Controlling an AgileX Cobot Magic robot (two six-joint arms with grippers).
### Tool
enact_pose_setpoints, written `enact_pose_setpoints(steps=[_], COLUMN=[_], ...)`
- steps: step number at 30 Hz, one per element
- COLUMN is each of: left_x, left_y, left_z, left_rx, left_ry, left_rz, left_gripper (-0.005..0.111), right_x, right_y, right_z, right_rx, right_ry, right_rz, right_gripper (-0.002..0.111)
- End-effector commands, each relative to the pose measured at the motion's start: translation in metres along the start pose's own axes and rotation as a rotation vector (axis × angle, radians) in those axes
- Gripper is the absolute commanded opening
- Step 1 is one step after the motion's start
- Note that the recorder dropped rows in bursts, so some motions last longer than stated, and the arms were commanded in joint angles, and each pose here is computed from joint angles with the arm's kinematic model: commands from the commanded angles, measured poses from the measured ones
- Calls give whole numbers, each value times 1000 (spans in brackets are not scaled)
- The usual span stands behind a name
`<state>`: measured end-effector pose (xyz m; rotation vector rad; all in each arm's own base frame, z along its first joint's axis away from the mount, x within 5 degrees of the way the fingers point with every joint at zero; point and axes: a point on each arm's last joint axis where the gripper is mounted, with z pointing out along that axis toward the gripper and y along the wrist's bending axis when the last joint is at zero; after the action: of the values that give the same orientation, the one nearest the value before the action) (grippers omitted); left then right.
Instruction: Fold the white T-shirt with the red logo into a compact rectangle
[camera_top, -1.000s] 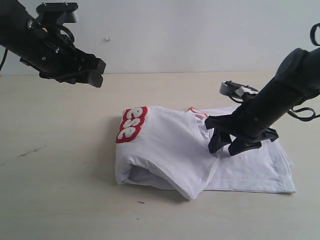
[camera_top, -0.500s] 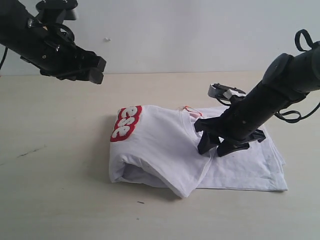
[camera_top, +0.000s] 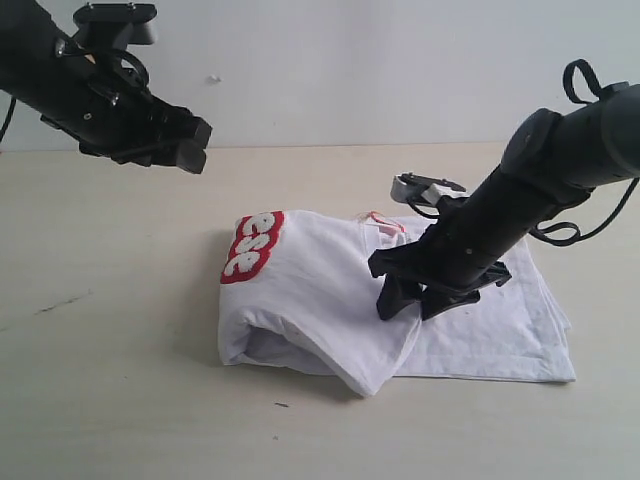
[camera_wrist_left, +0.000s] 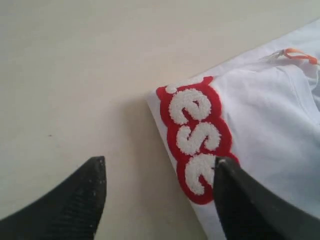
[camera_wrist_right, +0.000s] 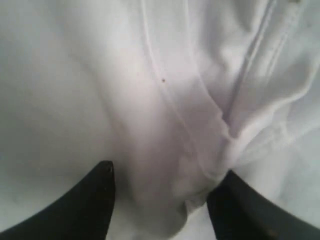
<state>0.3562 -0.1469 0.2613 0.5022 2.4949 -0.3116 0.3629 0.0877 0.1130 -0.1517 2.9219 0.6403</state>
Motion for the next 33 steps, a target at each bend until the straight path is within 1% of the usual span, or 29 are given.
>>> enact_pose_setpoints(steps=[1, 2, 3, 6, 7, 10, 12, 14, 15, 17, 19, 21, 23, 24, 26, 28, 31, 33], left_x=[0, 0, 0, 5, 8, 21, 25, 28, 29, 29, 29, 29, 29, 29, 29, 28, 28, 27], left_y=[0, 0, 0, 0, -1, -2, -4, -7, -8, -9, -9, -9, -9, -9, -9, -9, -9, -8], left_z=[-4, -4, -4, -2, 0, 7, 10, 11, 12, 12, 12, 12, 12, 12, 12, 12, 12, 12], left_rx=[1, 1, 1, 7, 11, 37, 63, 97, 115, 125, 125, 124, 122, 122, 121, 120, 118, 114], left_ry=[-2, -2, 1, 24, 38, 76, 87, 89, 86, 84, 84, 85, 81, 81, 79, 75, 72, 64], left_rz=[3, 3, 3, -2, 5, 57, 89, 117, 119, 131, 131, 133, 133, 133, 133, 132, 132, 133], left_gripper=[60, 60, 60, 60, 60, 60, 57, 53, 49, 42, 36, 32, 32, 32, 32, 32, 32, 32], right_x=[-3, -3, -3, -3, -4, -9, -14, -18, -20, -23, -23, -21, -18, -16, -14, -12, -10, -12], right_y=[-1, -1, -1, -1, 0, 4, 9, 16, 20, 25, 29, 31, 30, 28, 23, 17, 5, 1], right_z=[-4, -4, -4, -5, -6, -16, -31, -49, -61, -84, -111, -138, -158, -169, -182, -189, -189, -182], right_rx=[34, 34, 34, 35, 35, 44, 55, 75, 95, 146, 229, 328, 427, 499, 610, 700, 816, 826], right_ry=[-24, -24, -23, -24, -26, -51, -69, -95, -114, -155, -204, -255, -292, -313, -327, -334, -280, -249], right_rz=[-17, -18, -34, -96, -106, -138, -181, -203, -216, -231, -247, -269, -269, -271, -271, -230, -181, -163], right_gripper=[42, 37, 29, 4, 0, 0, 0, 0, 0, 0, 0, 0, 0, 0, 0, 0, 0, 0])
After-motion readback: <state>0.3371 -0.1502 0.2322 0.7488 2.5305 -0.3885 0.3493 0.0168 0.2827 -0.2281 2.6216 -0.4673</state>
